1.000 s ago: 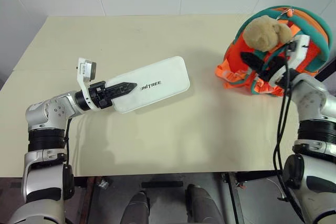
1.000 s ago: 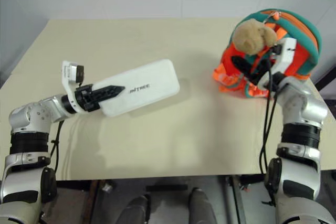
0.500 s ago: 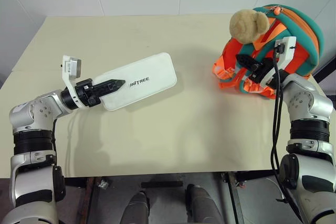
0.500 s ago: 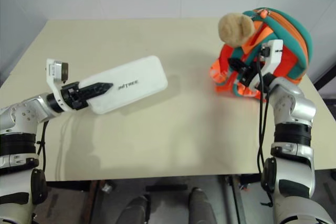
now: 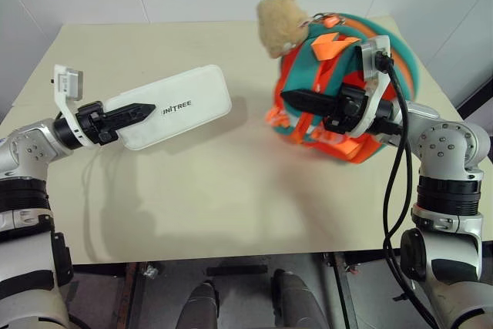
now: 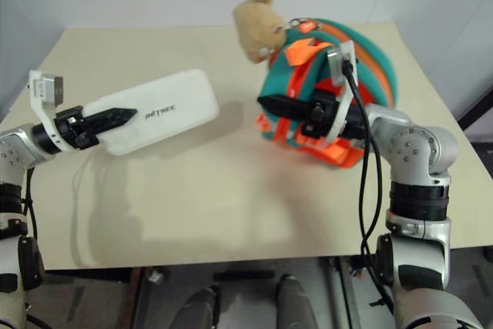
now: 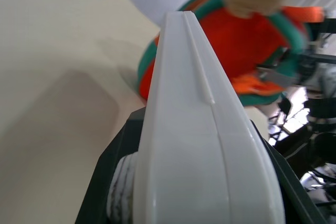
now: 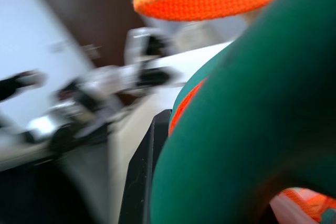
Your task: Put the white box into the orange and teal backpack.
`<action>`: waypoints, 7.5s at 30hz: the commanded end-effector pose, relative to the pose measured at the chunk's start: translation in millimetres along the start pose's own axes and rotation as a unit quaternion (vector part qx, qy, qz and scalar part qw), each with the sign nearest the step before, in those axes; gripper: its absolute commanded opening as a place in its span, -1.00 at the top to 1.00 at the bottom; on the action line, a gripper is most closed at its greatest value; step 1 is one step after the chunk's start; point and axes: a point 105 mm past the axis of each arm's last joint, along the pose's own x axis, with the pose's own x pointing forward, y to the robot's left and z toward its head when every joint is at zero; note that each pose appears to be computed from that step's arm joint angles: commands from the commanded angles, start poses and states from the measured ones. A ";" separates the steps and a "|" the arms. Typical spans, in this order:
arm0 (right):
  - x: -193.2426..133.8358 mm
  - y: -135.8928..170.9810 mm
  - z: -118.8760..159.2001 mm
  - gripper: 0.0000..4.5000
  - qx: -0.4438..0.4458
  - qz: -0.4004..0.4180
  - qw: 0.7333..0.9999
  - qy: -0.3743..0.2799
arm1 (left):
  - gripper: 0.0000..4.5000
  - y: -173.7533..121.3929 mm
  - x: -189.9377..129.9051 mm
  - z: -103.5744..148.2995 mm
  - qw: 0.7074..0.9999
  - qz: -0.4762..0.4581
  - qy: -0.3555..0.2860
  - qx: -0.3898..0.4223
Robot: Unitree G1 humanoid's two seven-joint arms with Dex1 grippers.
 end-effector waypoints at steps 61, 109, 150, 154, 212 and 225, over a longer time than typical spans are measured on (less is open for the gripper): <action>-30.5 25.0 -46.0 0.96 0.080 0.066 0.988 0.115 | 0.33 -77.6 86.0 16.8 0.935 -0.178 0.122 0.283; -13.0 22.1 -54.0 0.96 0.073 0.071 0.991 0.085 | -1.00 -139.9 132.1 28.8 0.901 -0.295 0.172 0.268; -2.5 16.6 -58.0 0.96 0.063 0.075 0.991 0.088 | -1.00 -185.0 119.3 20.5 0.882 -0.365 0.110 0.278; -1.3 16.9 -58.3 0.96 0.063 0.077 0.991 0.085 | -1.00 -182.1 130.9 10.9 0.879 -0.354 0.129 0.291; 5.2 17.9 -65.9 0.96 0.076 0.073 0.992 0.065 | 0.44 -75.5 17.8 -17.1 0.958 -0.120 0.256 0.050; 6.0 19.7 -67.7 0.96 0.079 0.071 0.992 0.064 | 0.44 -56.8 -3.4 -62.0 0.956 -0.077 0.274 -0.067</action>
